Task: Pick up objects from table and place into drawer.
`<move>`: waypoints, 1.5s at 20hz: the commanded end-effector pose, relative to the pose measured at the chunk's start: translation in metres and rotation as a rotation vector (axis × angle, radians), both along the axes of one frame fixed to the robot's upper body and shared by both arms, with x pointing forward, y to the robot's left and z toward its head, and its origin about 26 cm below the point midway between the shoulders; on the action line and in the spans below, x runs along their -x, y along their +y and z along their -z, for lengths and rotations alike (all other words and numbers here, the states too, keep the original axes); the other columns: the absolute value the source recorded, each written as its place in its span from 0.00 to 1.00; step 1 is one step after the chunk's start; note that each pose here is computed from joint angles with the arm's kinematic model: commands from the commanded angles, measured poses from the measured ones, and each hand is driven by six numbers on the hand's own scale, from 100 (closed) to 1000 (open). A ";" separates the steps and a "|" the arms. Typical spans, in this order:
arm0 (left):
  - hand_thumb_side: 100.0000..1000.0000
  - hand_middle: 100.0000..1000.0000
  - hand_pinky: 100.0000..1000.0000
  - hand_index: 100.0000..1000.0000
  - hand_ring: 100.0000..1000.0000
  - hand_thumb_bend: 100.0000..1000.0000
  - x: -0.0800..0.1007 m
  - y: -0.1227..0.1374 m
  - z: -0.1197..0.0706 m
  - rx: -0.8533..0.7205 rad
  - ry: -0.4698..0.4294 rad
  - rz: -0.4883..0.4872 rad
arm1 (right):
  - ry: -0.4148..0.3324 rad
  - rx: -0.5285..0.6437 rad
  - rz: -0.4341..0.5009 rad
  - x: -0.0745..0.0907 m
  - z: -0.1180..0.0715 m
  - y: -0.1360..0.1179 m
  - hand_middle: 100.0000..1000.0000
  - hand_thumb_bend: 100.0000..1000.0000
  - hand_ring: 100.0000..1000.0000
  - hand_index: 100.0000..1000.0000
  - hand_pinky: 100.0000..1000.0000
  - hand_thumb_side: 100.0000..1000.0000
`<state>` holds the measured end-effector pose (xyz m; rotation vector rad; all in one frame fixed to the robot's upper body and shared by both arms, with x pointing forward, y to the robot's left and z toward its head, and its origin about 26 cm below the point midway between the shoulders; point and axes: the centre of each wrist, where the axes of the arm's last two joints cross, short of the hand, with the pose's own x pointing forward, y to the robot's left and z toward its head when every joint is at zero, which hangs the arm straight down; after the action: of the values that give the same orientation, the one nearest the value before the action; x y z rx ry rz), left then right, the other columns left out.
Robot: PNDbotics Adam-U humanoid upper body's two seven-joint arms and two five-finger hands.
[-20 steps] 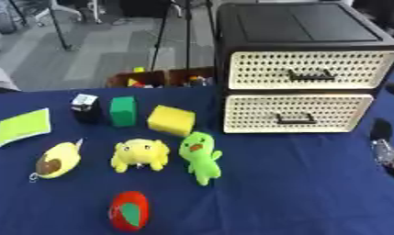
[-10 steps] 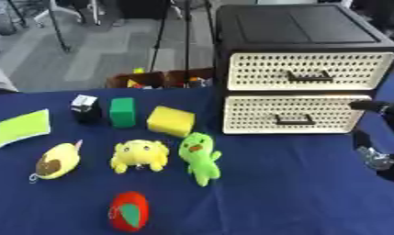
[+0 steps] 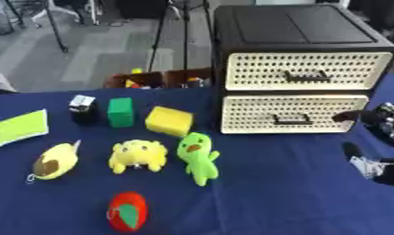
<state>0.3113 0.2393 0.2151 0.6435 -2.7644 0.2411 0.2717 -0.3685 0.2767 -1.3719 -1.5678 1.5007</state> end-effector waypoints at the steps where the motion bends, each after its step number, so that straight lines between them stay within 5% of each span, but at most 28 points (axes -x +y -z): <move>1: 0.81 0.72 0.44 0.91 0.71 0.16 0.002 0.001 -0.005 -0.022 -0.015 0.009 | -0.021 0.073 0.055 0.002 -0.023 0.005 0.04 0.00 0.10 0.82 0.00 0.23; 18: 0.80 0.71 0.44 0.90 0.70 0.14 0.002 -0.005 -0.005 -0.018 -0.002 0.047 | 0.208 -0.116 0.076 -0.007 -0.034 0.028 0.03 0.00 0.07 0.90 0.00 0.20; 30: 0.80 0.71 0.43 0.89 0.70 0.13 0.002 -0.009 -0.005 -0.021 0.005 0.079 | 0.235 -0.206 0.170 -0.037 -0.039 -0.003 0.02 0.00 0.07 0.92 0.00 0.19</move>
<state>0.3111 0.2313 0.2139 0.5503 -2.7583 0.1993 0.3091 -0.3668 0.3052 -1.1111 -1.3786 1.3128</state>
